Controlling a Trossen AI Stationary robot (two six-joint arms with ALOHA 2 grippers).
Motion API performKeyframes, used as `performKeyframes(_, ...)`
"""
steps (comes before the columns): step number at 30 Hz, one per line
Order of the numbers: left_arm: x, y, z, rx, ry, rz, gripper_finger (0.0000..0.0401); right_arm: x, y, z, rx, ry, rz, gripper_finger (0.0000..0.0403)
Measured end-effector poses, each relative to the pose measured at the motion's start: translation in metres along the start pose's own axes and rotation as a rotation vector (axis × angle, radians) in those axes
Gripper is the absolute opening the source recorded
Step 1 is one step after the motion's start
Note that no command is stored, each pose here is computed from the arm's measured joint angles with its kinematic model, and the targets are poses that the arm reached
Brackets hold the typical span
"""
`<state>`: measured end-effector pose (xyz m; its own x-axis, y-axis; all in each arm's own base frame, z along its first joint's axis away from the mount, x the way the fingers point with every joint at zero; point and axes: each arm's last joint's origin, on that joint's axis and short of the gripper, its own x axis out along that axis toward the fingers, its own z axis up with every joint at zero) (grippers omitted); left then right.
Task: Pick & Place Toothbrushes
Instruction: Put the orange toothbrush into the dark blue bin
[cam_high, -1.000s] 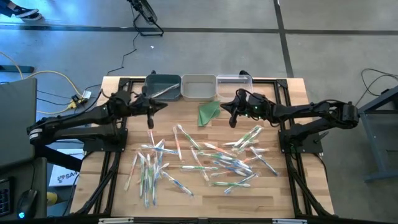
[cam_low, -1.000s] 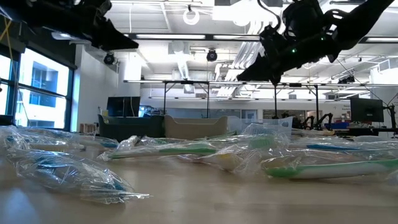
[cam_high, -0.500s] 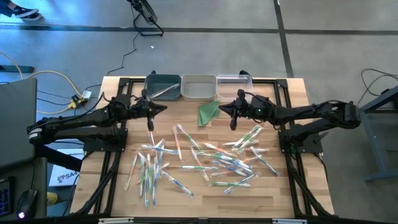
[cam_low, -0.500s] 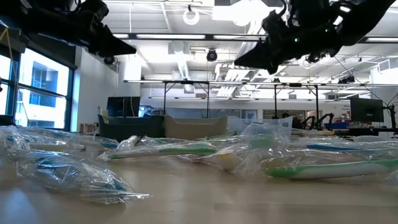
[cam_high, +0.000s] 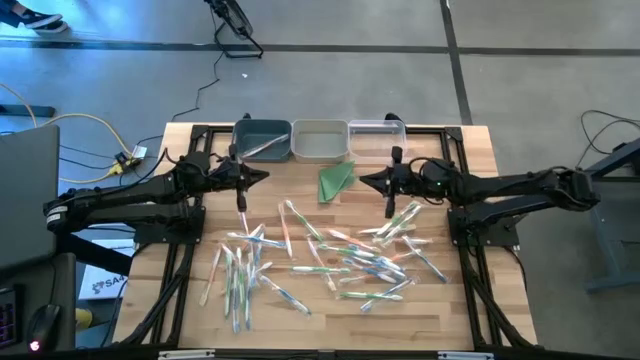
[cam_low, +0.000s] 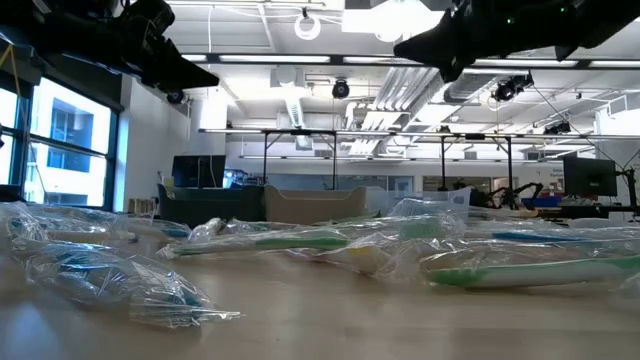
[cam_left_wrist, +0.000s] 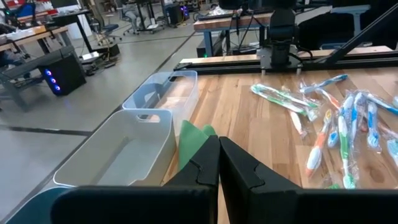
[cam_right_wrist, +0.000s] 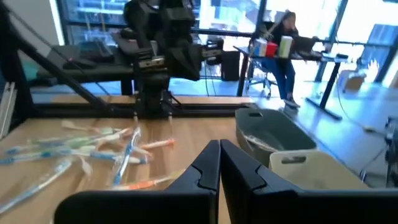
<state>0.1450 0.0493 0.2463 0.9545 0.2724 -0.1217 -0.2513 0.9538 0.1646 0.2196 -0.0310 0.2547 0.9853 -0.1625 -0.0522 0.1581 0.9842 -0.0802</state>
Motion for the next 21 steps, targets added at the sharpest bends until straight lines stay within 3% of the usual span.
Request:
performKeyframes(6,0.000,0.000,-0.001,-0.003,0.015,-0.003,0.0003,-0.002,0.006,0.004,-0.064,-0.036,0.054,0.0005)
performKeyframes(12,0.000,-0.001,-0.004,-0.003,0.036,-0.006,0.0003,-0.002,0.010,0.005,-0.014,-0.039,0.026,0.0004)
performKeyframes(16,0.000,-0.001,-0.004,-0.004,0.045,-0.007,0.0003,0.000,0.017,0.009,0.034,0.099,-0.074,0.0003)
performKeyframes(21,0.000,-0.001,-0.006,-0.005,0.060,-0.010,0.0003,0.012,0.036,0.014,-0.018,0.323,-0.129,0.0003)
